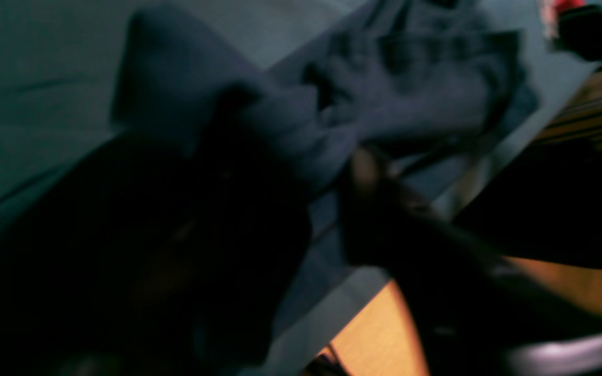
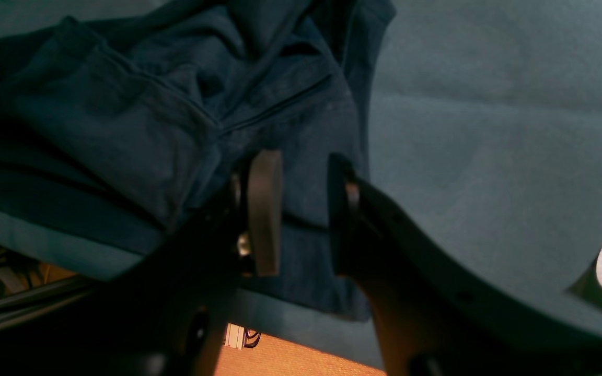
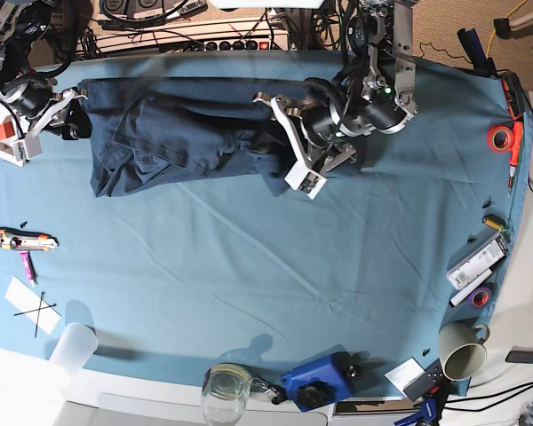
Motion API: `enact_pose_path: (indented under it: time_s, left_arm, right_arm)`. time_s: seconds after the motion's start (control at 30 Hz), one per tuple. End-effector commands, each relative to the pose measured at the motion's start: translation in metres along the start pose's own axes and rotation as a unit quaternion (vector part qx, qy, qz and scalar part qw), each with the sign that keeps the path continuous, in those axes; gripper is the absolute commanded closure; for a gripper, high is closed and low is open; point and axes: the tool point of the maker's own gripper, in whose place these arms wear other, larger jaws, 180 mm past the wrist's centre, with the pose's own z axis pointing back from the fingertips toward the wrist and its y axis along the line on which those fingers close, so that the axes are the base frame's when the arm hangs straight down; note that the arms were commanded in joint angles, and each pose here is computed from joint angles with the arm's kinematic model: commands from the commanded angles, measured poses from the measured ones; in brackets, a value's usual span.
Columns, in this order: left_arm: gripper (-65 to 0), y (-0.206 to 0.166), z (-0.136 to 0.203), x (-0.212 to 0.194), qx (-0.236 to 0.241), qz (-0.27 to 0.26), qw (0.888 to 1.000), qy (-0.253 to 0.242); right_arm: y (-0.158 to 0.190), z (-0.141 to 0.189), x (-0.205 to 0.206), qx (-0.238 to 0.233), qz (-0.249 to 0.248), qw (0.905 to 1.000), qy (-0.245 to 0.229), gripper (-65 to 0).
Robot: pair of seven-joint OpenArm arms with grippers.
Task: Fold the T-shirt properly
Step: 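Lift the strip end with the left gripper and fold it toward the right gripper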
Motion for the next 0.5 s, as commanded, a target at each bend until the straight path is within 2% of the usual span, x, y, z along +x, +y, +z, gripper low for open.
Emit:
enact_pose_path:
  time_s: [0.0, 0.2, 0.3, 0.47]
  left_arm:
    - [-34.0, -0.011, 0.001, 0.016, -0.018, 0.001, 0.999, -0.03]
    - [-33.9, -0.036, 0.009, 0.029, -0.069, 0.015, 0.996, -0.049]
    - [-33.9, -0.028, 0.014, 0.033, -0.041, 0.0, 0.998, -0.053]
    - [-30.5, 0.015, 0.031, 0.038, 0.051, -0.003, 0.996, -0.067]
  right_arm:
    - [-0.002, 0.006, 0.016, -0.003, 0.015, 0.9996, -0.025, -15.7]
    - [-0.002, 0.006, 0.017, -0.003, 0.015, 0.9995, -0.026, -15.7]
    - [-0.002, 0.006, 0.017, -0.004, 0.015, 0.9995, -0.026, -15.7]
    - [-0.002, 0.006, 0.017, -0.004, 0.015, 0.9995, -0.027, -15.7]
